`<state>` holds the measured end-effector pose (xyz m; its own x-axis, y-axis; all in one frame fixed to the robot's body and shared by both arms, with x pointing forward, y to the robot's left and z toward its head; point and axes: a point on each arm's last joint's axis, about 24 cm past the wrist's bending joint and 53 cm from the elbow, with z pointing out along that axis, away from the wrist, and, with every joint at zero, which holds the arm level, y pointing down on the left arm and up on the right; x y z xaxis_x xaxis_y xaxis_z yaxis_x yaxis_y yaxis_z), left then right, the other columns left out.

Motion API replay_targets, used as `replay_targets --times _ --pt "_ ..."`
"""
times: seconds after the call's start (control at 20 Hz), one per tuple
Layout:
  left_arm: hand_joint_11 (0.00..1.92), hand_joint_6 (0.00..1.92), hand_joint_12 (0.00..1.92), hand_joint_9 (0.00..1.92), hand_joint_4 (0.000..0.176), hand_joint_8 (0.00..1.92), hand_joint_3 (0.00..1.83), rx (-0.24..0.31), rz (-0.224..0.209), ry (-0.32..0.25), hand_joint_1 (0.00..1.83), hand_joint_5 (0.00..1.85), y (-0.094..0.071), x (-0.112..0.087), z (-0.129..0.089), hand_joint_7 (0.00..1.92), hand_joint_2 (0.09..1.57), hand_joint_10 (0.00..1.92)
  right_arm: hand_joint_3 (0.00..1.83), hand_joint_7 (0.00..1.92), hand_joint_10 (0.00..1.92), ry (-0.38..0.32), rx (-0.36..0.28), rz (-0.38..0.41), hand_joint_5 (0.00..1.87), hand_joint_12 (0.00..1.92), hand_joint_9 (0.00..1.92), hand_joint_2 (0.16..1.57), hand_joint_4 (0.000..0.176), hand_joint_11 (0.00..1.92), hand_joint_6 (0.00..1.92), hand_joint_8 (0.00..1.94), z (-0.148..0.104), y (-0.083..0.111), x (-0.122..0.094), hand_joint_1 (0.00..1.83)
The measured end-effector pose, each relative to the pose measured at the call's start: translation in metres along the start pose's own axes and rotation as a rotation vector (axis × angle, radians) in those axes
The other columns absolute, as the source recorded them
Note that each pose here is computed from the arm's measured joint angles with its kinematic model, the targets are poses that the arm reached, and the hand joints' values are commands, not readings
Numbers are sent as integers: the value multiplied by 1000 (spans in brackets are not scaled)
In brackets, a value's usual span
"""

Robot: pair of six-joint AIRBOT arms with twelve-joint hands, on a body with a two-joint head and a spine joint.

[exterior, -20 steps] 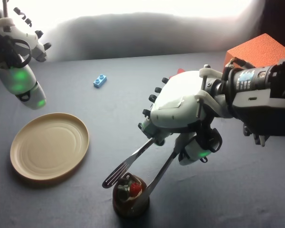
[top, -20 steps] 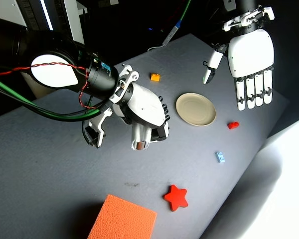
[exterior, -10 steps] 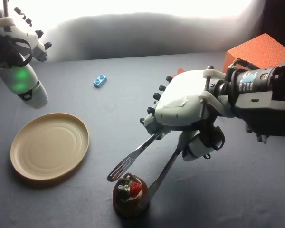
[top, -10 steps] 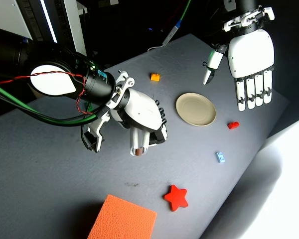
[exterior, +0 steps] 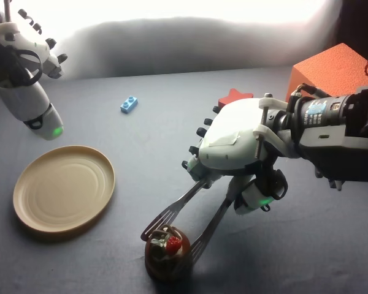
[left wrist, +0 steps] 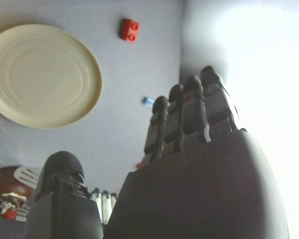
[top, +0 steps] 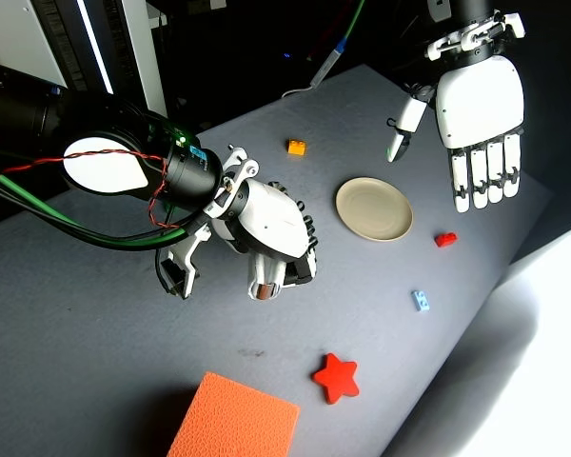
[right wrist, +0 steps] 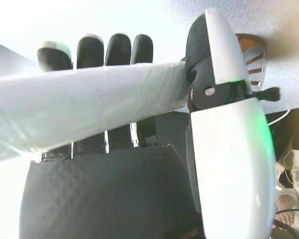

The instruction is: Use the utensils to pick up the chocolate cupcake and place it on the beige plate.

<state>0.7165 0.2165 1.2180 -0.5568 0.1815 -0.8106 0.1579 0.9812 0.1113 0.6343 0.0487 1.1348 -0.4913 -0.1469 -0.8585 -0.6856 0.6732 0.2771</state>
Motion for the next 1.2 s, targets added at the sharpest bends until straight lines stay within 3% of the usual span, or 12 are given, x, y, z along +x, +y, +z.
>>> replay_targets --times 0.15,0.4,0.45,0.5,0.55,0.6,0.7,1.05,1.2 --pt "0 2 121 81 0 3 0 0 1 0 152 81 0 0 0 87 1074 4 0 486 1618 3 1 1 531 1902 509 1145 0 626 889 1444 0 0 1 948" --pt "0 1 60 69 0 1 0 0 0 -1 175 68 0 0 0 72 1071 0 0 510 1539 2 0 1 555 1870 529 1160 0 614 810 1361 0 0 1 959" --pt "0 0 70 70 0 0 0 0 0 0 171 64 0 0 0 69 1067 1 8 522 1542 2 0 1 691 1869 540 1225 0 620 1255 1378 0 0 1 1018" --pt "0 0 71 66 0 0 2 0 0 0 142 52 0 0 0 61 1073 0 5 519 1550 2 0 -1 697 1870 533 1253 0 618 1379 1398 0 0 1 1017" --pt "0 4 88 72 0 3 0 0 0 0 179 67 0 0 0 74 1063 2 0 536 1503 3 0 -2 538 1831 554 1187 0 631 1051 1334 0 0 1 951" --pt "0 3 72 70 0 2 0 -1 0 0 193 72 0 0 0 75 1062 1 0 527 1497 4 0 -5 517 1813 553 1171 0 629 902 1324 0 0 2 929" --pt "0 1 82 69 0 0 0 0 0 0 175 69 0 0 0 70 1063 1 0 516 1540 4 0 -3 570 1890 528 1154 0 635 792 1337 0 0 2 930" --pt "21 7 10 59 0 9 0 -1 0 0 190 78 0 0 0 69 1060 12 3 470 1598 5 0 -5 531 1920 472 1180 0 588 811 1393 1 0 2 942" --pt "9 1 6 59 0 5 2 -1 1 2 155 62 0 1 0 66 1069 8 0 484 1527 5 0 -5 532 1850 492 1159 0 599 786 1292 1 0 2 952"
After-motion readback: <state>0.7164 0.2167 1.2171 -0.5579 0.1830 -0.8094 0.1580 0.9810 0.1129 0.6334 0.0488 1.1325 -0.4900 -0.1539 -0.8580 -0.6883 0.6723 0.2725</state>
